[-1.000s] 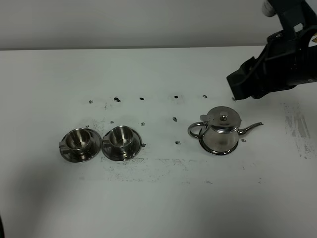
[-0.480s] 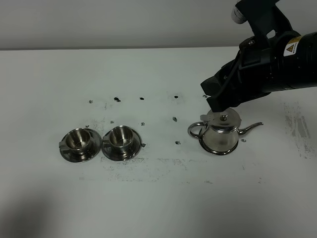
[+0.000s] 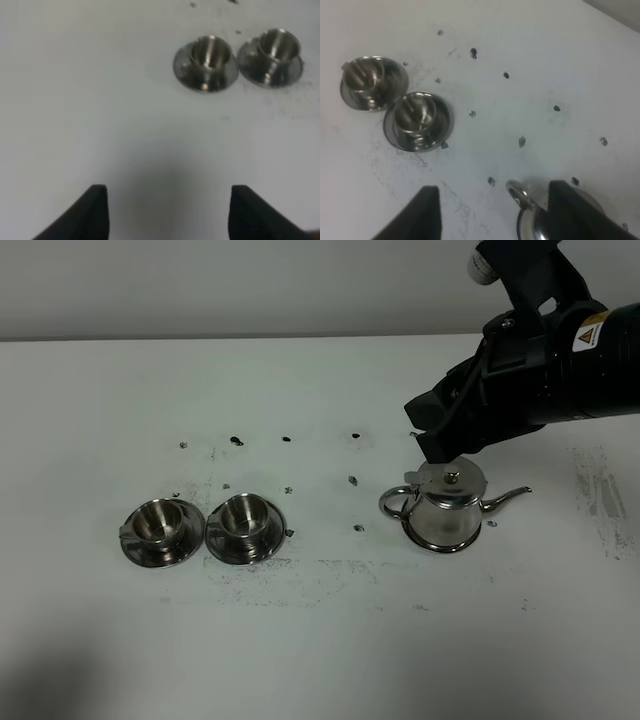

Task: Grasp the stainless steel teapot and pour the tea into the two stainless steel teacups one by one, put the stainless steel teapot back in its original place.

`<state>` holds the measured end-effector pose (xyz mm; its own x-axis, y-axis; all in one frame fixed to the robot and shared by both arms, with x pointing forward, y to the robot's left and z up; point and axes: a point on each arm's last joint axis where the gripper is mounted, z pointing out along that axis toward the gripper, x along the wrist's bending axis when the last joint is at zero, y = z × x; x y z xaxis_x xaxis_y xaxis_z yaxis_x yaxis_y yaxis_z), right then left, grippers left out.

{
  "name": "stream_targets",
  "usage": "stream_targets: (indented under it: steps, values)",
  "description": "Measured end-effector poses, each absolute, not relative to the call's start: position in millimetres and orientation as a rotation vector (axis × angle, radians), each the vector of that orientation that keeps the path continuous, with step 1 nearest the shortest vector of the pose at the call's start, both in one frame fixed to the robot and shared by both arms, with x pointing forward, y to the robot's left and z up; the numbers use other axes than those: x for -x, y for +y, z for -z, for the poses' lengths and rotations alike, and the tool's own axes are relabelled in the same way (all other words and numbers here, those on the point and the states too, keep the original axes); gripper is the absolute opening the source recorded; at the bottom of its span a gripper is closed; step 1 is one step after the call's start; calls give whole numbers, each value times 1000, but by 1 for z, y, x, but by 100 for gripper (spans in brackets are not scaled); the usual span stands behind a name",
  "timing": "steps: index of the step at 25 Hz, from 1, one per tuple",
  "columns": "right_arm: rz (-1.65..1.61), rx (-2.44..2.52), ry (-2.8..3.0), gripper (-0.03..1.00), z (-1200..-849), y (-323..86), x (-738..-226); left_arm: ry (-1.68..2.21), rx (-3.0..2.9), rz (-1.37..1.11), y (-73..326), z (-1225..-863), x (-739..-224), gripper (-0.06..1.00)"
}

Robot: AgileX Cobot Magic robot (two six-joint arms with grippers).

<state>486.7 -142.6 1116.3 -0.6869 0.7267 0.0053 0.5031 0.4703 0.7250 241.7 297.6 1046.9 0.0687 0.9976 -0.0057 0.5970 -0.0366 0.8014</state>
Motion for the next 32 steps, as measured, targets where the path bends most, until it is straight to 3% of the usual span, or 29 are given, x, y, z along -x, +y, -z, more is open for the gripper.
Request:
stream_targets:
  steps: [23, 32]
  values:
    - [-994, -1079, 2432, 48, -1083, -129, -515, 1578, -1631, -871, 298, -1047, -230, 51]
    - [-954, -1031, 2491, 48, -1054, -89, -550, 1578, -1631, -871, 298, -1047, -230, 51]
